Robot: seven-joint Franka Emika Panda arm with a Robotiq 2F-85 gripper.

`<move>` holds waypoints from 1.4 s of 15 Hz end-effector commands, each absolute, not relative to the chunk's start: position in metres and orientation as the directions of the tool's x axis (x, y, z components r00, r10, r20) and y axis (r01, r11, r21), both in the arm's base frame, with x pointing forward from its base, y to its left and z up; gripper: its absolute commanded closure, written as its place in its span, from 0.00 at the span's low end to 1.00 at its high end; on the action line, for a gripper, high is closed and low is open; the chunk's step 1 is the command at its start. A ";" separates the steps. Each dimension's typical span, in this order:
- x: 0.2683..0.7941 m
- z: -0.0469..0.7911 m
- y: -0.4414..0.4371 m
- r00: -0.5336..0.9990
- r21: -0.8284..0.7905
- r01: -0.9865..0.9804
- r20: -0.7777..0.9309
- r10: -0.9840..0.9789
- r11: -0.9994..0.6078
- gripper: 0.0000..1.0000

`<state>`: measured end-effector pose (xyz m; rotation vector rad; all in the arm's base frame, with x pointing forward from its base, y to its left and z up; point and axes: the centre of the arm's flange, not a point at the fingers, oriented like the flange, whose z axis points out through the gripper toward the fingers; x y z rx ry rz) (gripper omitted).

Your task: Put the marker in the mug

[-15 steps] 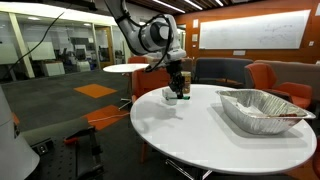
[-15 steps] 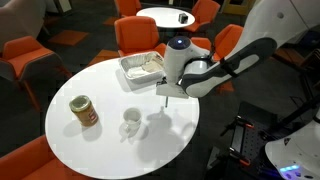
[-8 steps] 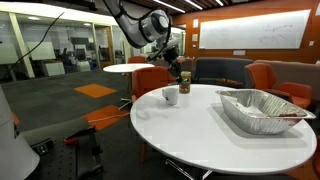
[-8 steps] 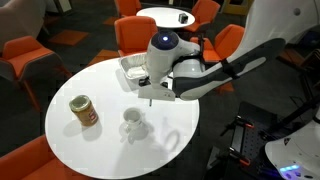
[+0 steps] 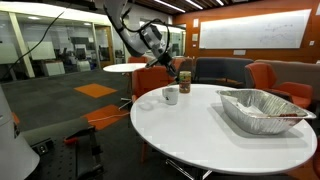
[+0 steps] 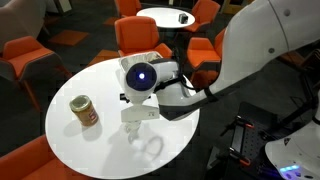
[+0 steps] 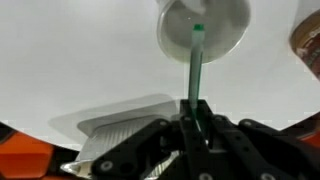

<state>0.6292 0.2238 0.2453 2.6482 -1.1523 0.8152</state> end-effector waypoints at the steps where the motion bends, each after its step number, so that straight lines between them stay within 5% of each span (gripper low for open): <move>1: 0.638 0.229 0.244 0.538 -0.058 -0.691 0.624 -0.567 -0.720 0.97; 8: 0.623 0.200 0.260 0.579 0.012 -0.651 0.654 -0.487 -0.759 0.97; 9: 0.620 0.200 0.261 0.593 0.023 -0.645 0.645 -0.482 -0.764 0.63; 12: 0.617 0.204 0.262 0.624 0.024 -0.641 0.598 -0.503 -0.767 0.49; 18: 0.639 0.258 0.218 0.693 0.019 -0.670 0.375 -0.616 -0.742 0.03; 21: 0.645 0.289 0.175 0.774 0.089 -0.619 0.242 -0.586 -0.781 0.00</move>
